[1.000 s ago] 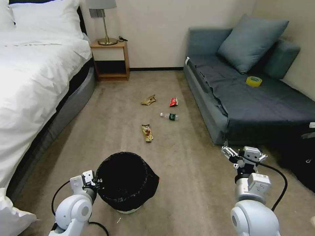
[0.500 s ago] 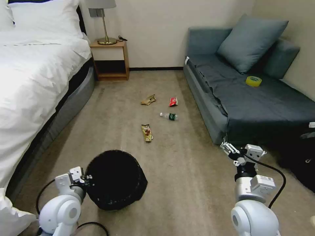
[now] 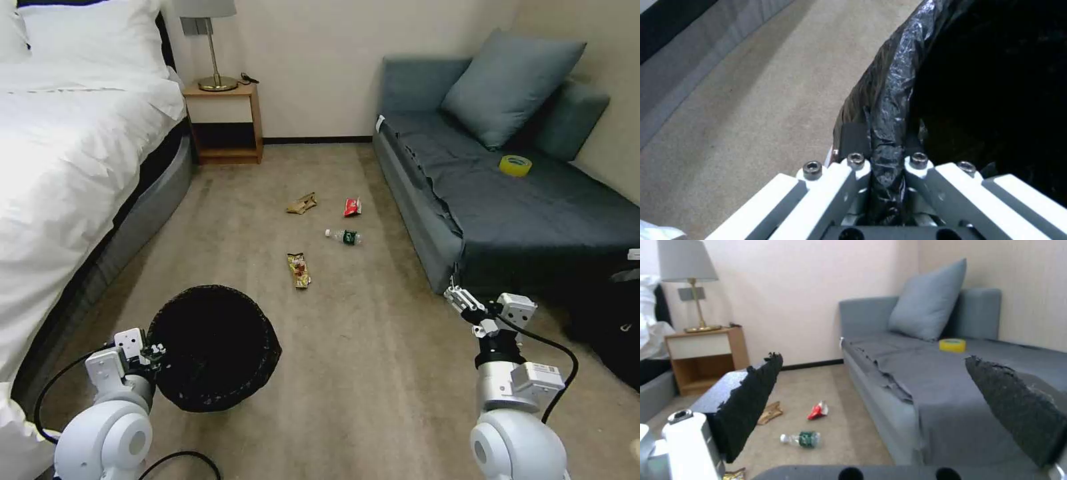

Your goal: Pick up the trash bin, then pick up the garbage on the floor and place it into the trash bin.

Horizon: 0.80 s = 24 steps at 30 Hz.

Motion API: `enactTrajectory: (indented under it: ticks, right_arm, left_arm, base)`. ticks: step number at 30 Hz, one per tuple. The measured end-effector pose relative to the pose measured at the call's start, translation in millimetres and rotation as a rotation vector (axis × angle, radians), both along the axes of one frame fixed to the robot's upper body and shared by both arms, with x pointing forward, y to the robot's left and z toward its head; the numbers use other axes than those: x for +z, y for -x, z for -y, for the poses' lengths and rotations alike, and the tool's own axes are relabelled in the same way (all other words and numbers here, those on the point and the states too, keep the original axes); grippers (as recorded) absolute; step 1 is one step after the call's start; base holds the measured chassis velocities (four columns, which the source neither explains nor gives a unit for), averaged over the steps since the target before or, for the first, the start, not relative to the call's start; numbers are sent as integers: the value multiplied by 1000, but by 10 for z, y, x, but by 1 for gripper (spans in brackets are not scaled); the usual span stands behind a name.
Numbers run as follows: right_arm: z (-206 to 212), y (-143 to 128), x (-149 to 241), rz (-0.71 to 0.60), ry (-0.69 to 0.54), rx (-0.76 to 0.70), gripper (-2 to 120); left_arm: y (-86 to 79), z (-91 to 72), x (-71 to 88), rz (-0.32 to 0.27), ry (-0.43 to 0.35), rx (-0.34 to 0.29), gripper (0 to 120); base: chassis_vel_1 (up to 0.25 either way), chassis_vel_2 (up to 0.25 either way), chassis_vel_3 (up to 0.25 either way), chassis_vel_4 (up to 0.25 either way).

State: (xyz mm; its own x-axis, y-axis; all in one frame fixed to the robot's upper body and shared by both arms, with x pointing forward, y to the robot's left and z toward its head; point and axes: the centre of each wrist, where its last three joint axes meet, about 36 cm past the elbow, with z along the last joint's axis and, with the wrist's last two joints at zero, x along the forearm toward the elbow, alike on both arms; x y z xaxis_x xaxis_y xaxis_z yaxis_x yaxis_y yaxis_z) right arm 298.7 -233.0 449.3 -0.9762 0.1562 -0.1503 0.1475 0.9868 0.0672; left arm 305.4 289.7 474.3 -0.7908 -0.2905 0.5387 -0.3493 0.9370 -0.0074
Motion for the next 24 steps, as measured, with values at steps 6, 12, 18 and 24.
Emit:
enactTrajectory:
  ticks: [6, 12, 18, 24]
  right_arm:
    - [8, 2, -37, 10, 8, 16, 100]
    - [-4, 19, -49, 5, 10, 22, 100]
    - [-12, 33, -56, 5, 16, 27, 100]
    - [-19, 35, -62, 5, 20, 33, 100]
  left_arm:
    - [-10, -22, -20, -4, 5, 6, 3]
    - [-21, -72, -27, -3, 10, 15, 3]
    - [-43, -167, -2, 9, 7, 35, 3]
    - [-52, -226, 11, 15, 9, 48, 3]
  base:
    - [0, 0, 0, 0]
    - [-50, 57, 64, -54]
    - [-203, 192, 193, -203]
    - [-235, 233, 231, -245]
